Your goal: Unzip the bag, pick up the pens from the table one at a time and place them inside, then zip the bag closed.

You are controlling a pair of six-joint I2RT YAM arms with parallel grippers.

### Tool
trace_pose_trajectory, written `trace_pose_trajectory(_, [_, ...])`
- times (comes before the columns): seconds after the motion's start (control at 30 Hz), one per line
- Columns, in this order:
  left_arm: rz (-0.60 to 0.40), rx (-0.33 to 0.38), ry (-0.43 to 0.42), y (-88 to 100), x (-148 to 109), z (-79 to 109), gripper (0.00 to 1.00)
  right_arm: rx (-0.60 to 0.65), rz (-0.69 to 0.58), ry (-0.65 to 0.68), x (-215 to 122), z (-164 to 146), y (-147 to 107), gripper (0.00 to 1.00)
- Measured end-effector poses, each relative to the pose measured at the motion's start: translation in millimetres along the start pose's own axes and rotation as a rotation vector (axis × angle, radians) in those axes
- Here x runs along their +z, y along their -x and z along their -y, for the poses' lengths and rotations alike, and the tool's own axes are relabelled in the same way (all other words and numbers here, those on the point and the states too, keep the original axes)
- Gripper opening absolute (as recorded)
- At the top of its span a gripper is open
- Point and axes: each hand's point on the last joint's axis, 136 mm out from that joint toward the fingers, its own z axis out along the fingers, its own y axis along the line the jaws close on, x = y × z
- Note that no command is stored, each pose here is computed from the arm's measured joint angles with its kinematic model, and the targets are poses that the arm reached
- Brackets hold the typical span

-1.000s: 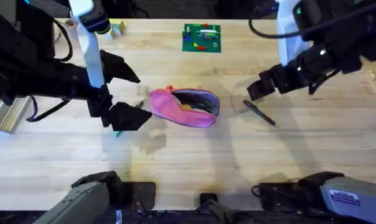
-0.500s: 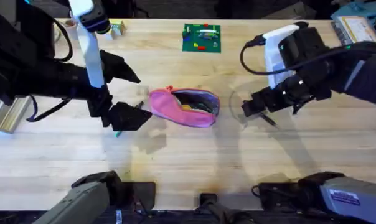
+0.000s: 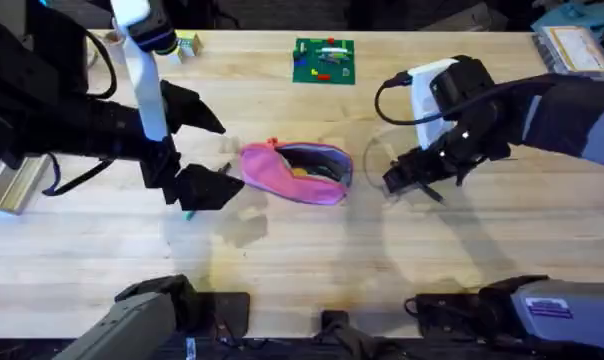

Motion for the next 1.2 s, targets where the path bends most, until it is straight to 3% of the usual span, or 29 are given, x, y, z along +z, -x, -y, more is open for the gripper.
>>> trace_pose_trajectory(0.13, [-0.001, -0.001, -0.001, -0.1, 0.0, 0.4, 0.993, -0.005, 0.001, 0.000, 0.0, 0.1, 0.3, 0.464])
trace_pose_trajectory(0.27, [-0.004, -0.010, -0.011, -1.0, 0.0, 2.9, 0.993, -0.003, 0.008, -0.012, -0.3, 2.6, 2.2, 0.043])
trace_pose_trajectory(0.67, [-0.004, -0.010, -0.011, -1.0, 0.0, 3.0, 0.993, -0.004, -0.006, -0.027, -11.4, 5.5, 3.9, 0.032])
trace_pose_trajectory(1.0, [-0.004, -0.010, -0.011, -1.1, 0.0, 3.0, 0.994, -0.018, 0.192, -0.046, -72.2, 6.5, 40.8, 0.031])
trace_pose_trajectory(1.1, [-0.004, -0.010, -0.011, -1.1, 0.0, 3.0, 0.994, -0.084, 0.235, -0.033, -84.0, -4.1, 43.1, 0.032])
trace_pose_trajectory(1.13, [-0.004, -0.010, -0.011, -1.1, 0.0, 3.0, 0.993, -0.204, 0.280, 0.004, -96.0, -24.5, 43.9, 0.032])
trace_pose_trajectory(1.2, [-0.004, -0.010, -0.011, -1.1, 0.0, 3.0, 0.993, -0.284, 0.306, 0.021, -102.5, -37.2, 43.9, 0.032])
